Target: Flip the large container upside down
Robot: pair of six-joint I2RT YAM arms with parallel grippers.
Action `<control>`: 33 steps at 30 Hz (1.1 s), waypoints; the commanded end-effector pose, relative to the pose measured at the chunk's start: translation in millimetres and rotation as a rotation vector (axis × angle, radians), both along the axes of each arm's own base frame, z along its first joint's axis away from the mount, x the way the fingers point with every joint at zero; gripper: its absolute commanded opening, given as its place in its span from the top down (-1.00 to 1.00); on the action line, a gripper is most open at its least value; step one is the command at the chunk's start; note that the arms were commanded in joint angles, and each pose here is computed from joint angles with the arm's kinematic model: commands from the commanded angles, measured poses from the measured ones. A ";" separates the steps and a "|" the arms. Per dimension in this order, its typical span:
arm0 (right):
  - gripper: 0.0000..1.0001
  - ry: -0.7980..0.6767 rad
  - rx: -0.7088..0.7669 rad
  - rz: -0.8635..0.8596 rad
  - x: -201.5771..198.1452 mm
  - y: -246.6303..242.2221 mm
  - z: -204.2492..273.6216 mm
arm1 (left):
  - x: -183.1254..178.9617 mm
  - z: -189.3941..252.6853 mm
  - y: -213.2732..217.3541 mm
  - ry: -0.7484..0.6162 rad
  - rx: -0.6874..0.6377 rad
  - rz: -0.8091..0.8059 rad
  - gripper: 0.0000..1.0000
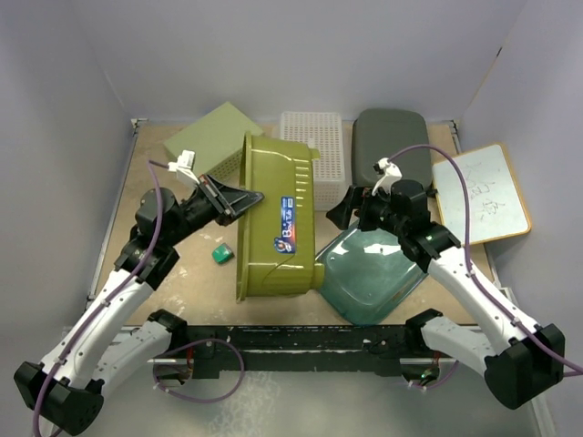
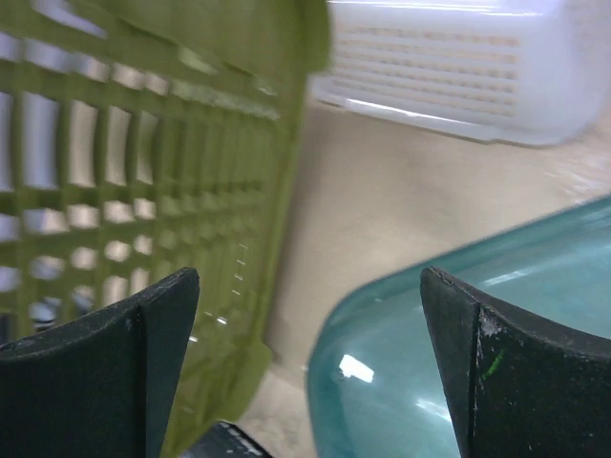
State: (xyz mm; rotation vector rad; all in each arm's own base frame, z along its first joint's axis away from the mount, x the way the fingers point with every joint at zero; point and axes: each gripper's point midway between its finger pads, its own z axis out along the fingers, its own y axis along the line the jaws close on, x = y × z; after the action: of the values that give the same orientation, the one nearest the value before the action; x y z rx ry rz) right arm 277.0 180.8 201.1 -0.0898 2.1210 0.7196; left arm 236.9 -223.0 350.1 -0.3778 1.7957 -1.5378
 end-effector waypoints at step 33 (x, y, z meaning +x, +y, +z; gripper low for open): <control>-0.99 -0.043 0.872 0.743 -84.2 100.3 126.0 | -5.4 -126.8 29.7 0.146 0.491 0.013 1.00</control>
State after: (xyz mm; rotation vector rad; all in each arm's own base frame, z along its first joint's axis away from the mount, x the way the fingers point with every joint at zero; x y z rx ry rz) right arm 229.8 281.3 265.1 -0.1603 1.7985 1.8610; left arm 234.0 -210.2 274.0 -0.3784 2.0061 -1.3082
